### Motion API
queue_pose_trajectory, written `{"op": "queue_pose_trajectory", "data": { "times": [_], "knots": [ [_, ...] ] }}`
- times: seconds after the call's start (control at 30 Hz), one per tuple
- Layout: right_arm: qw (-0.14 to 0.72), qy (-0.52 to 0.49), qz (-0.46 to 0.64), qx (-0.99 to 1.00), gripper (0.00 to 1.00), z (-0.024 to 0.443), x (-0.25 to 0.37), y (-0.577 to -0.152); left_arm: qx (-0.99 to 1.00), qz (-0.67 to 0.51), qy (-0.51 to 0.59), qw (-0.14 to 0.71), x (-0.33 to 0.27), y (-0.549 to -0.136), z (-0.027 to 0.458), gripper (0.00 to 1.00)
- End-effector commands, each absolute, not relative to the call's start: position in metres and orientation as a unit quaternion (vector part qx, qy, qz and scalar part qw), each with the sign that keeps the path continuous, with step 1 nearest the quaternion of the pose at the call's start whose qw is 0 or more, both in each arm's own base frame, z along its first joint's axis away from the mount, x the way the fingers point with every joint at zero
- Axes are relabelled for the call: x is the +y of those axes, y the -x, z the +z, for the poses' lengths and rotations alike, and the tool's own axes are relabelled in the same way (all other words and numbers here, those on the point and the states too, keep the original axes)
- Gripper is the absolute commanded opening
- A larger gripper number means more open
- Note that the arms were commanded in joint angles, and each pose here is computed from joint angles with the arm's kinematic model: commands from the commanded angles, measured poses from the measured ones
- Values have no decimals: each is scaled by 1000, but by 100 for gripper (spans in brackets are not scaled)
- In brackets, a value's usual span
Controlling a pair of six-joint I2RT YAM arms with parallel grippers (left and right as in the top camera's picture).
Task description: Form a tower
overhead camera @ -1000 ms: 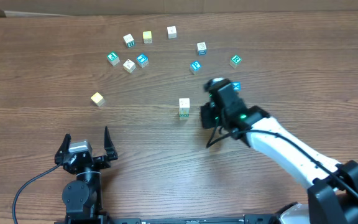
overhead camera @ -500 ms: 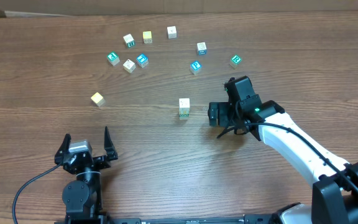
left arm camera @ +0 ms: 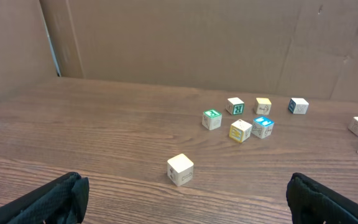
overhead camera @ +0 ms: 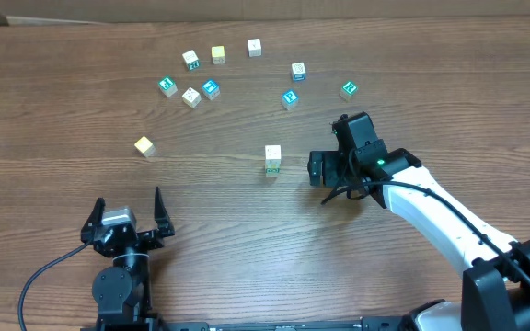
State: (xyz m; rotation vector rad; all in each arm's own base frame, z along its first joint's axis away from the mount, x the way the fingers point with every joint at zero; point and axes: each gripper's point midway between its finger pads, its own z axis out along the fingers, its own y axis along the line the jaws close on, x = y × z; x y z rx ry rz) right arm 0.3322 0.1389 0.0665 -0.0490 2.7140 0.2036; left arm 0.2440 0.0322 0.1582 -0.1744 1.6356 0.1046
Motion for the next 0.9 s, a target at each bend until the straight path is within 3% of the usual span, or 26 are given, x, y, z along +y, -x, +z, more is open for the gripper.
{"op": "queue_pose_trajectory", "data": {
  "times": [0.0, 0.1, 0.23, 0.47, 0.7, 0.87],
  "knots": [
    [233, 10, 79, 969, 100, 84, 139, -342, 726, 49, 67, 682, 30, -244, 159, 99],
    [236, 8, 70, 969, 100, 84, 136, -343, 726, 49, 67, 682, 30, -244, 159, 100],
    [269, -16, -21, 963, 100, 85, 104, -353, 727, 49, 67, 682, 30, -244, 159, 99],
    [254, -3, -32, 967, 100, 88, 95, -336, 727, 49, 67, 682, 30, -244, 159, 100],
    [323, -30, 28, 946, 100, 84, 75, -326, 727, 49, 67, 682, 30, -244, 159, 100],
    [379, 14, 61, 923, 100, 82, 70, -317, 727, 49, 67, 682, 30, -244, 159, 100]
  ]
}}
